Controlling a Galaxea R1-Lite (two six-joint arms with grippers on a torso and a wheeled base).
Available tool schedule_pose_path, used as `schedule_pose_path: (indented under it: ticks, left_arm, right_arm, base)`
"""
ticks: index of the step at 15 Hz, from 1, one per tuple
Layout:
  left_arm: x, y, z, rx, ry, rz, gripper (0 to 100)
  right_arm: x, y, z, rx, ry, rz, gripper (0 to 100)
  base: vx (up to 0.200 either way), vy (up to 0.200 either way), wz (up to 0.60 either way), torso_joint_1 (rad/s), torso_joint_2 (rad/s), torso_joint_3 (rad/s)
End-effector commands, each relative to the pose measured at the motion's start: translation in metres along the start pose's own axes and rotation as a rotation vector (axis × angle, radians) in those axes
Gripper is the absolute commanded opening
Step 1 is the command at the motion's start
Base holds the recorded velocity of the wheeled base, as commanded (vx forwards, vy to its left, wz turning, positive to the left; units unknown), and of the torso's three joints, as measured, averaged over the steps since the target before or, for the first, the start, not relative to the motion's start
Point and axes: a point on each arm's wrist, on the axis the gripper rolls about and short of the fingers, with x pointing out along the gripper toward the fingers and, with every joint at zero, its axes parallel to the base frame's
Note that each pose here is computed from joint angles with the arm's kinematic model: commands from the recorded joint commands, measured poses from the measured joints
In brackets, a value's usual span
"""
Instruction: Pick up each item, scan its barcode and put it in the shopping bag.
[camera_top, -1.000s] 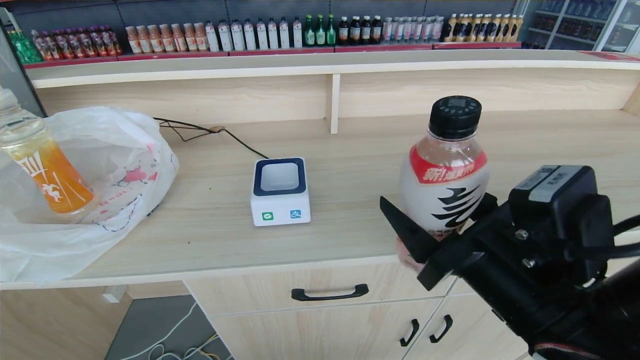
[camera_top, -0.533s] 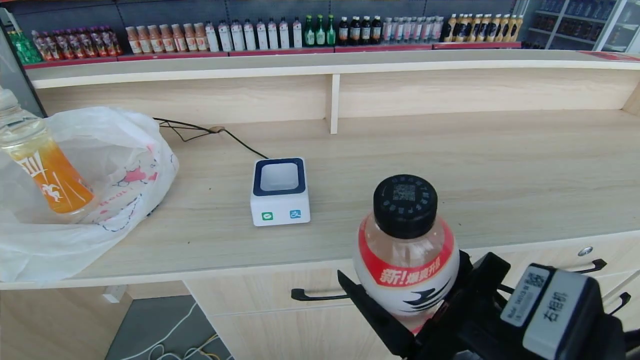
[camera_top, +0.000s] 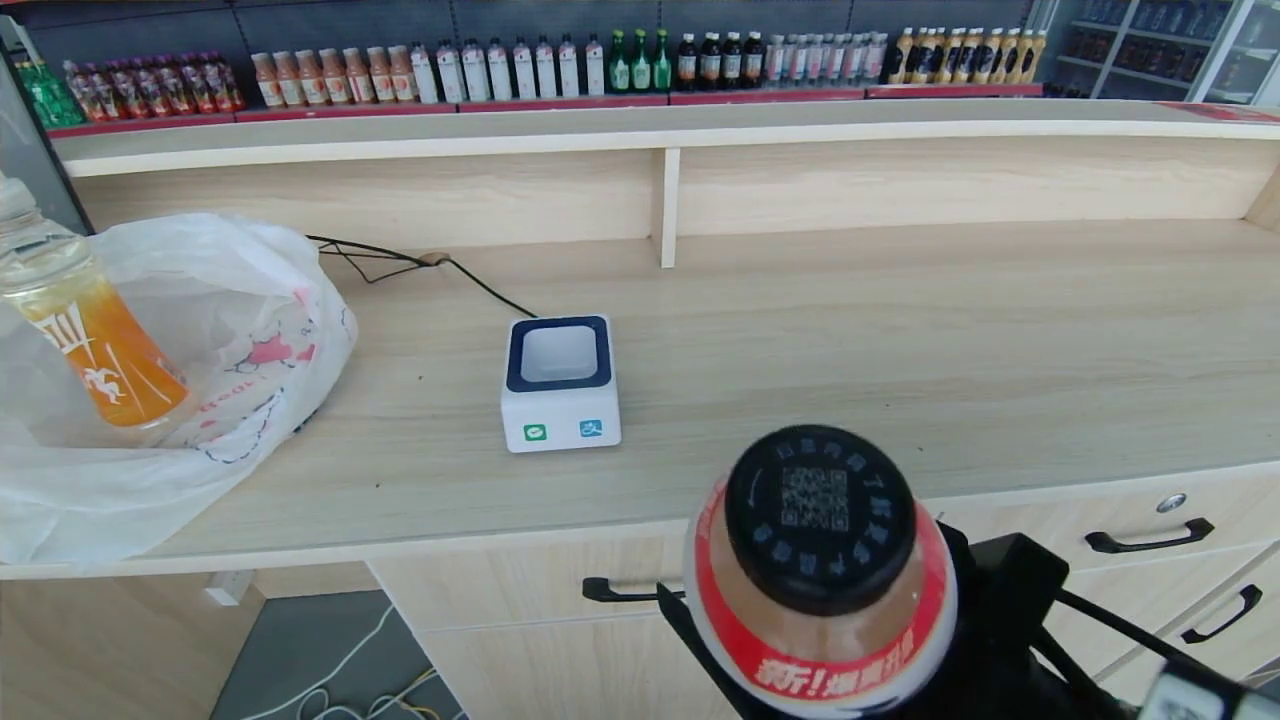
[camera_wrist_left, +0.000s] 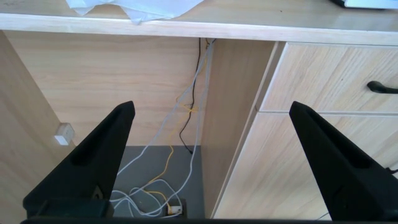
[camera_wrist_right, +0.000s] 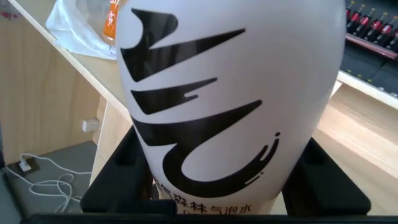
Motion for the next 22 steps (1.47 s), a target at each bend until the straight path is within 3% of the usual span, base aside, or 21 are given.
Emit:
schedule_pose_path:
  ticks: [1,3,9,12,16,18,22]
  left_arm:
    - [0.0,0.0,0.0,0.0,0.0,0.001,100]
    - [0.0,0.0,0.0,0.0,0.0,-0.001,100]
    - [0.0,0.0,0.0,0.0,0.0,0.001,100]
    - [0.0,0.0,0.0,0.0,0.0,-0.001,100]
    - [0.0,0.0,0.0,0.0,0.0,0.001,100]
    - [0.0,0.0,0.0,0.0,0.0,-0.001,100]
    - [0.0,0.0,0.0,0.0,0.0,0.001,100]
  right_arm:
    - [-0.01,0.008,0.011,-0.041,-0.062,0.074,0]
    - [-0.017,0.02,0.016,-0.049,-0.088,0.137,0]
    - [-0.016,0.026,0.021,-0.363,-0.335,0.294,0]
    - [-0.014,0.023,0.018,-0.452,-0.342,0.28,0]
    - [-0.01,0.023,0.021,-0.509,-0.367,0.378,0]
    - [-0.007,0.018,0.017,-0.662,-0.368,0.36,0]
    - [-0.005,0.015,0.017,-0.685,-0.371,0.344,0]
  base:
    - [0.0,0.0,0.0,0.0,0.0,0.0]
    - [0.0,0.0,0.0,0.0,0.0,0.0]
    - [0.0,0.0,0.0,0.0,0.0,0.0]
    - [0.0,0.0,0.0,0.0,0.0,0.0]
    - [0.0,0.0,0.0,0.0,0.0,0.0]
    - [0.0,0.0,0.0,0.0,0.0,0.0]
    - [0.0,0.0,0.0,0.0,0.0,0.0]
